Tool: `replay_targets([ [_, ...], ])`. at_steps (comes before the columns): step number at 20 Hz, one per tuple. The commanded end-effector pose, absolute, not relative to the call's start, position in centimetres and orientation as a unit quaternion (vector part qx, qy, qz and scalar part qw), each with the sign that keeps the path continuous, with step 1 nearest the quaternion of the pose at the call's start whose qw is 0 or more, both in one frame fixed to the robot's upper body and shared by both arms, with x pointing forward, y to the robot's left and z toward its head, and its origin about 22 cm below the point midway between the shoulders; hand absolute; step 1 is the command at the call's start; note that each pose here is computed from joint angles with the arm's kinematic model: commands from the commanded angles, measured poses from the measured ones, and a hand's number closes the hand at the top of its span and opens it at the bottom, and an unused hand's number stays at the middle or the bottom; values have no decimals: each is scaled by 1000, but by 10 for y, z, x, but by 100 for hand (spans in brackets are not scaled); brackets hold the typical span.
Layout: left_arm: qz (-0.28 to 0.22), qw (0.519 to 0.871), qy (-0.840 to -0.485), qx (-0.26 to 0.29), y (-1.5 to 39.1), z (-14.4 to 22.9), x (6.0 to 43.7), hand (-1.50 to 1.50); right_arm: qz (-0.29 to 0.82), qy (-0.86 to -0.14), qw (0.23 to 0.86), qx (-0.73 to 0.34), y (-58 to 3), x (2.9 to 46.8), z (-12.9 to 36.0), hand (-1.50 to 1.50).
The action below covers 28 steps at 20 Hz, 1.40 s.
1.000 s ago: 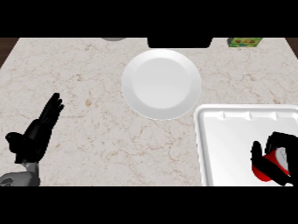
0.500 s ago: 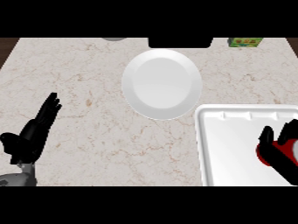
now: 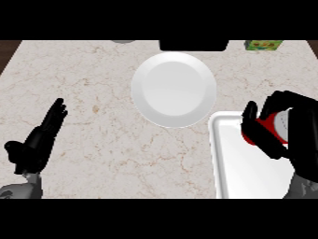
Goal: Pick the can from the tray and place it in the plate
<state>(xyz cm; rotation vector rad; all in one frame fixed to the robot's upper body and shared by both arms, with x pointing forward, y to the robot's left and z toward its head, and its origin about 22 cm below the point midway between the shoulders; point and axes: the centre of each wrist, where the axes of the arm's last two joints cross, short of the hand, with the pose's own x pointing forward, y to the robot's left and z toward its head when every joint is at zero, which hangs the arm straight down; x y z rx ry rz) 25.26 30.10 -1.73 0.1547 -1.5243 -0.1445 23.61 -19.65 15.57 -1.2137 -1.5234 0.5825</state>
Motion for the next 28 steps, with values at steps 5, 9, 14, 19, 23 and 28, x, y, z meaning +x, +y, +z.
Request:
replay_targets([
  [5, -70, 719, -688, 68, 307, -31, 242, 0, 269, -651, 547, -453, -145, 291, 150, 150],
  [9, -74, 717, -690, 66, 307, -16, 247, 0, 272, -655, 554, -435, -122, 330, 148, 150],
  [14, -75, 715, -691, 70, 305, -24, 259, 0, 275, -657, 554, -430, -104, 371, 127, 150],
  [19, -79, 716, -691, 56, 295, -25, 252, 0, 269, -643, 571, -434, -77, 390, 92, 150],
  [23, -77, 714, -693, 58, 292, -29, 265, 0, 155, -661, 607, -414, -81, 398, 90, 150],
  [28, -83, 715, -691, 60, 294, -36, 258, 0, 165, -621, 646, -413, -72, 421, 92, -150],
])
